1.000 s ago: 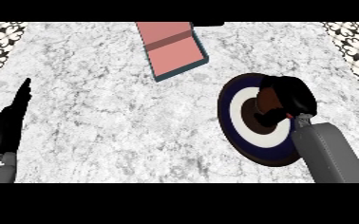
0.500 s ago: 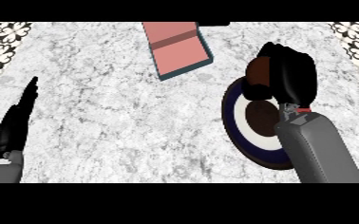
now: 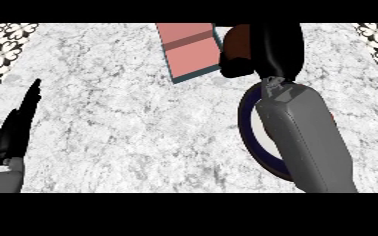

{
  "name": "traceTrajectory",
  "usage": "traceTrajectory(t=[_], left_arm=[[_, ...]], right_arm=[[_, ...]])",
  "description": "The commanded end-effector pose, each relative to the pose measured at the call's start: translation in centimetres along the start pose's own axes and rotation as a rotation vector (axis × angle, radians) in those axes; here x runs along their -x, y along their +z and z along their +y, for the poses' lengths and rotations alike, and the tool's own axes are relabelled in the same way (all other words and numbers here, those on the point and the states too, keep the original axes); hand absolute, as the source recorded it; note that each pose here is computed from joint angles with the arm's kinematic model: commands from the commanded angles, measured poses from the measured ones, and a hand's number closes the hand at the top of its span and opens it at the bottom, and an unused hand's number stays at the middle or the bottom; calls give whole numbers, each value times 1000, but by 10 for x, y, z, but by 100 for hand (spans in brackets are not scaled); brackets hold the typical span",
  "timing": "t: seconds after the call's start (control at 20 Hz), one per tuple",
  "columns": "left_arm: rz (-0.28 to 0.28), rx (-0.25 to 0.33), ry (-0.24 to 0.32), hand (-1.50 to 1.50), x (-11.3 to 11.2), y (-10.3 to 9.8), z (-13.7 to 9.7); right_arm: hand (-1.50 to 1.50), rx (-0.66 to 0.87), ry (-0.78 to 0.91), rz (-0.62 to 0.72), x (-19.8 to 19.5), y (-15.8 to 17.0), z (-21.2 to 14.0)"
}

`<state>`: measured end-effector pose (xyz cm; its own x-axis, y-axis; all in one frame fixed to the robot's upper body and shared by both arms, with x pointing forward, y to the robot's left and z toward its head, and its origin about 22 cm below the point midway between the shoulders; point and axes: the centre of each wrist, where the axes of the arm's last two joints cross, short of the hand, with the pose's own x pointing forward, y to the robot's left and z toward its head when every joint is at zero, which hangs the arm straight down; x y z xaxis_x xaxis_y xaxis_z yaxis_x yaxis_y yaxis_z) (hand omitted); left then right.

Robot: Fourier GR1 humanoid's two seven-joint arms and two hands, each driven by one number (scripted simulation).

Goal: Pick the cupcake from the plate and place it in the cardboard box

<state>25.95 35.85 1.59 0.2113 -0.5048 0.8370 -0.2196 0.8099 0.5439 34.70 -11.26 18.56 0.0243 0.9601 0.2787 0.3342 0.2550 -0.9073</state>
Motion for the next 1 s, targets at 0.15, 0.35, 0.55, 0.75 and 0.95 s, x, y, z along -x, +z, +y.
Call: traceTrajectory(t=[0.15,0.35,0.55,0.75,0.95], left_arm=[[-15,25,-11,0,-8,2,-2],[-21,26,7,0,-12,-11,-24],[-35,35,2,0,-17,-10,-23],[-51,26,-2,0,-19,-18,-18],[-59,51,7,0,-30,-14,-18]], right_arm=[[150,11,-160,2,-47,-51,-7],[150,5,-225,70,-68,-76,-8],[150,-23,-279,110,-64,-90,17],[150,-30,-309,142,-61,-99,29],[150,-37,-285,156,-36,-111,37]])
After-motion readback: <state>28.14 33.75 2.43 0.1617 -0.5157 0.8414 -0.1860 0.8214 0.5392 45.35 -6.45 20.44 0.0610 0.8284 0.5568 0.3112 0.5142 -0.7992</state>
